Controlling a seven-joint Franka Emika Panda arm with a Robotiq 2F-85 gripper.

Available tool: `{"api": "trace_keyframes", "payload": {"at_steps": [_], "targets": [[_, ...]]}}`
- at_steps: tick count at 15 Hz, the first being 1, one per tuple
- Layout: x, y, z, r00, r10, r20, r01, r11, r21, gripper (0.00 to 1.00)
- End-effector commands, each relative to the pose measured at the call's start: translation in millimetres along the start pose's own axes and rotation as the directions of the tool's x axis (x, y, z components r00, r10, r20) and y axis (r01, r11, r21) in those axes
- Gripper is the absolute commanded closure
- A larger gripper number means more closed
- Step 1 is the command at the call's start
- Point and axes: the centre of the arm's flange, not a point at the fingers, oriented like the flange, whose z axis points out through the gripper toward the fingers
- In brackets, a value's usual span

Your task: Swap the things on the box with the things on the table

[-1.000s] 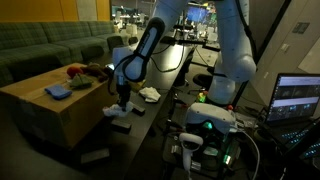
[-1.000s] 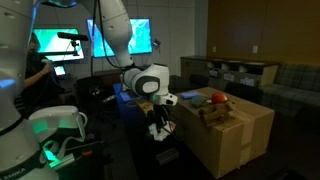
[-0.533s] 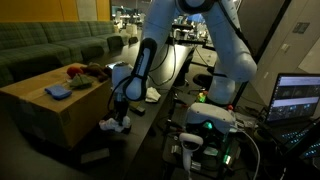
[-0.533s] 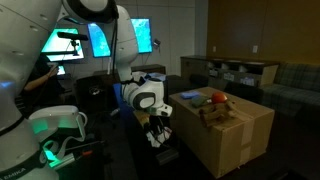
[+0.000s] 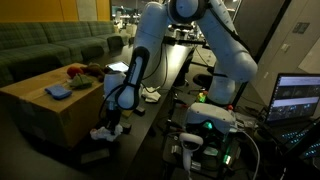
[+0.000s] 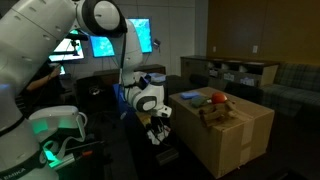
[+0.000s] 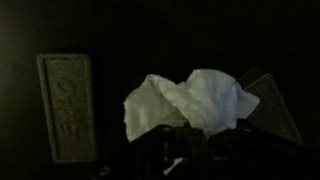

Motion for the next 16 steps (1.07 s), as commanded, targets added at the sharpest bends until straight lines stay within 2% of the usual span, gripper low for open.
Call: {"api": "trace_keyframes", "payload": {"at_steps": [1, 10, 11, 12, 16], "targets": [[15.4, -11.9, 10.3, 0.999, 0.017, -0.035, -0.017, 1.0, 0.007, 0.99], [23.8, -15.5, 21.9, 0.998, 0.037, -0.043, -0.038, 0.999, -0.029, 0.98], [24.8, -15.6, 23.1, 0.998, 0.041, -0.045, -0.042, 0.998, -0.037, 0.7], [25.3, -15.6, 22.6, 0.998, 0.044, -0.046, -0.046, 0.998, -0.042, 0.69], [26.9, -13.0, 15.9, 0.996, 0.052, -0.068, -0.057, 0.996, -0.075, 0.4]]}}
